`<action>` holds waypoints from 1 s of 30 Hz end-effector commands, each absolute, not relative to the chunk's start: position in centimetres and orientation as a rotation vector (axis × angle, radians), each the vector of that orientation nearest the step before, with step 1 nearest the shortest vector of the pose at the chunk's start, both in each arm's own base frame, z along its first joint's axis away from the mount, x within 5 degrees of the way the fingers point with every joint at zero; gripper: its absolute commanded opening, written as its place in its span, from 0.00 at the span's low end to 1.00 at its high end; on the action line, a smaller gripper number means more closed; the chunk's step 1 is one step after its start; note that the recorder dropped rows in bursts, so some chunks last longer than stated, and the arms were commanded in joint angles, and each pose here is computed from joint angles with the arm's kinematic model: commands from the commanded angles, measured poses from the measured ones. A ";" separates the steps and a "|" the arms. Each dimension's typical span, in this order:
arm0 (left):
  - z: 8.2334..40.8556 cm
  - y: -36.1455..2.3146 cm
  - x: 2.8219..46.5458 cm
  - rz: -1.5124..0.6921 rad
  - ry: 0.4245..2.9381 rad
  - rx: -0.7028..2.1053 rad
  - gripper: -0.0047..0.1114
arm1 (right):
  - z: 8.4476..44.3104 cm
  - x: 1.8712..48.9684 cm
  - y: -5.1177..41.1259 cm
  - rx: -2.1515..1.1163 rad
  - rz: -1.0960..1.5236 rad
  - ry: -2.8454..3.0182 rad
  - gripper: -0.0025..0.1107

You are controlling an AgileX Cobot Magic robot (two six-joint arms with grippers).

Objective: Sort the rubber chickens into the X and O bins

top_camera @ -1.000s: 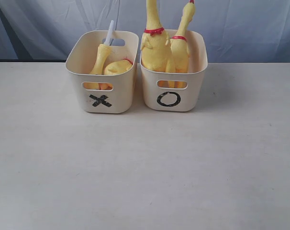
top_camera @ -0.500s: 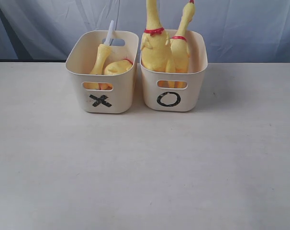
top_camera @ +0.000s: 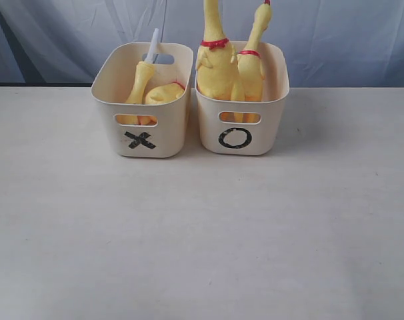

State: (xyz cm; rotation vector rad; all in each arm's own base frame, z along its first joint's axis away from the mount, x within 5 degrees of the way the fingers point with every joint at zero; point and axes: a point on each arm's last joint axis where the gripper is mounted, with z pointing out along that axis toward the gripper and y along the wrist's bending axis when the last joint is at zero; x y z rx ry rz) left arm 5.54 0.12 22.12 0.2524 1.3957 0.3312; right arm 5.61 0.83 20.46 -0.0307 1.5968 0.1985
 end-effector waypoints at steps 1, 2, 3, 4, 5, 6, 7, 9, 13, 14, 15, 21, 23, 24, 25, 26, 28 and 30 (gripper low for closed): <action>21.2 0.1 5.6 0.317 1.477 0.268 0.04 | 19.2 5.5 0.7 -0.057 0.147 1.723 0.02; 21.0 0.1 5.6 0.314 1.502 0.274 0.04 | 18.9 5.5 0.7 -0.062 0.138 1.746 0.02; 20.7 0.1 5.6 0.310 1.531 0.279 0.04 | 18.7 5.4 0.7 -0.065 0.131 1.771 0.02; 20.5 0.1 5.6 0.307 1.556 0.284 0.04 | 18.7 5.4 0.6 -0.065 0.131 1.773 0.02; 20.2 0.1 5.6 0.302 1.592 0.292 0.04 | 18.7 5.4 0.6 -0.065 0.131 1.773 0.02; 19.8 0.1 5.6 0.293 1.631 0.297 0.04 | 18.7 5.4 0.6 -0.065 0.131 1.773 0.02; 19.4 0.0 5.6 0.287 1.673 0.305 0.04 | 18.7 5.4 0.6 -0.065 0.131 1.773 0.02; 19.1 0.0 5.5 0.278 1.713 0.311 0.04 | 18.7 5.4 0.6 -0.065 0.131 1.773 0.02; 19.1 0.0 5.5 0.278 1.709 0.310 0.04 | 18.6 5.4 0.6 -0.065 0.130 1.780 0.02; 19.1 0.0 5.5 0.278 1.709 0.310 0.04 | 18.6 5.4 0.7 -0.063 0.133 1.785 0.02; 19.1 0.0 5.5 0.281 1.709 0.312 0.04 | 18.6 5.4 0.7 -0.063 0.133 1.785 0.02; 19.1 0.0 5.5 0.281 1.709 0.312 0.04 | 18.6 5.4 0.7 -0.063 0.133 1.785 0.02; 19.1 0.0 5.5 0.284 1.706 0.315 0.04 | 18.6 5.4 0.7 -0.063 0.133 1.783 0.02; 19.3 0.1 5.6 0.306 1.682 0.323 0.04 | 18.9 5.5 0.7 -0.063 0.136 1.756 0.02; 19.3 0.1 5.6 0.328 1.678 0.339 0.04 | 18.8 5.4 0.7 -0.063 0.135 1.762 0.02; 19.3 0.2 5.6 0.339 1.677 0.347 0.04 | 18.8 5.4 0.7 -0.063 0.135 1.762 0.02; 19.3 0.2 5.6 0.343 1.677 0.350 0.04 | 18.8 5.4 0.7 -0.063 0.135 1.762 0.02; 19.4 0.2 5.6 0.339 1.673 0.345 0.04 | 18.8 5.4 0.7 -0.063 0.135 1.762 0.02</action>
